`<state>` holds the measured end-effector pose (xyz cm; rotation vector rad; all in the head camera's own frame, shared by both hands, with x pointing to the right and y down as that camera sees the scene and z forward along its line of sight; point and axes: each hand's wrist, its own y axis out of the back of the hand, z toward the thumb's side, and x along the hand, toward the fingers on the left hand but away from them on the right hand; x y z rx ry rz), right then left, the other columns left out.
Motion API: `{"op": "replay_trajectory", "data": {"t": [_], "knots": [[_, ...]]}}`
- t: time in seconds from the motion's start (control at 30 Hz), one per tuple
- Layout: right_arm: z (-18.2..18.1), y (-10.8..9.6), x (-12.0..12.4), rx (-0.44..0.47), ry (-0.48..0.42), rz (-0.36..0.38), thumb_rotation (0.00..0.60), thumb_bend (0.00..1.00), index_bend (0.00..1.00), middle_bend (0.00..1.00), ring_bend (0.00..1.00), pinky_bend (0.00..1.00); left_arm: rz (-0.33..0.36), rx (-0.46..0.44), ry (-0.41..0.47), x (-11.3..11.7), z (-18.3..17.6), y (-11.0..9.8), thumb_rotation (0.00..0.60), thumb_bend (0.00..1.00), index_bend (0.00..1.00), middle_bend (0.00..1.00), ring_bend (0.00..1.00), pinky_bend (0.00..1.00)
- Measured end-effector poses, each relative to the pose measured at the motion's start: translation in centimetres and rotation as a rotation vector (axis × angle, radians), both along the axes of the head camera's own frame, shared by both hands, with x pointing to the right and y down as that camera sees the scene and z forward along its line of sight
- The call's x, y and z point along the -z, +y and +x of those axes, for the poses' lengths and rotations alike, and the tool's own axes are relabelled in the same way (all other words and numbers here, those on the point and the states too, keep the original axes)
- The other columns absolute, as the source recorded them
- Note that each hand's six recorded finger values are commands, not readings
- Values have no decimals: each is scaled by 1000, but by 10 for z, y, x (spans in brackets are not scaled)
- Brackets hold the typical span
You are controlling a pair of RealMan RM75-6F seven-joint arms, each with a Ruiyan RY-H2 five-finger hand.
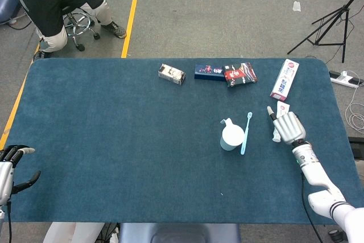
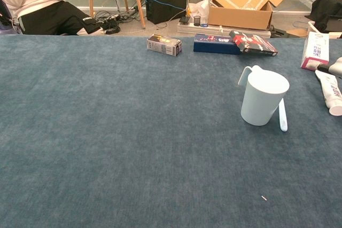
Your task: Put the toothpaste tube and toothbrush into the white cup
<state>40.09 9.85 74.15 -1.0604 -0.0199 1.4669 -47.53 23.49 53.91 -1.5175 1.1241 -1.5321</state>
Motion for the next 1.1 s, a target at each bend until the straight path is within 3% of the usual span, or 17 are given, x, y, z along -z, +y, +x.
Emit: {"op": "replay_trajectory", "data": {"t": [0.67, 1.1], "knots": [[-34, 0, -18, 24, -77, 5, 600, 0, 19, 984, 865, 1000, 6, 3, 4, 4, 0, 0, 600, 219, 329, 299, 213, 257], [-50, -4, -13, 13, -161, 7, 600, 0, 32, 985, 868, 1000, 4, 3, 1, 4, -1, 0, 600, 219, 329, 299, 213, 264]]}}
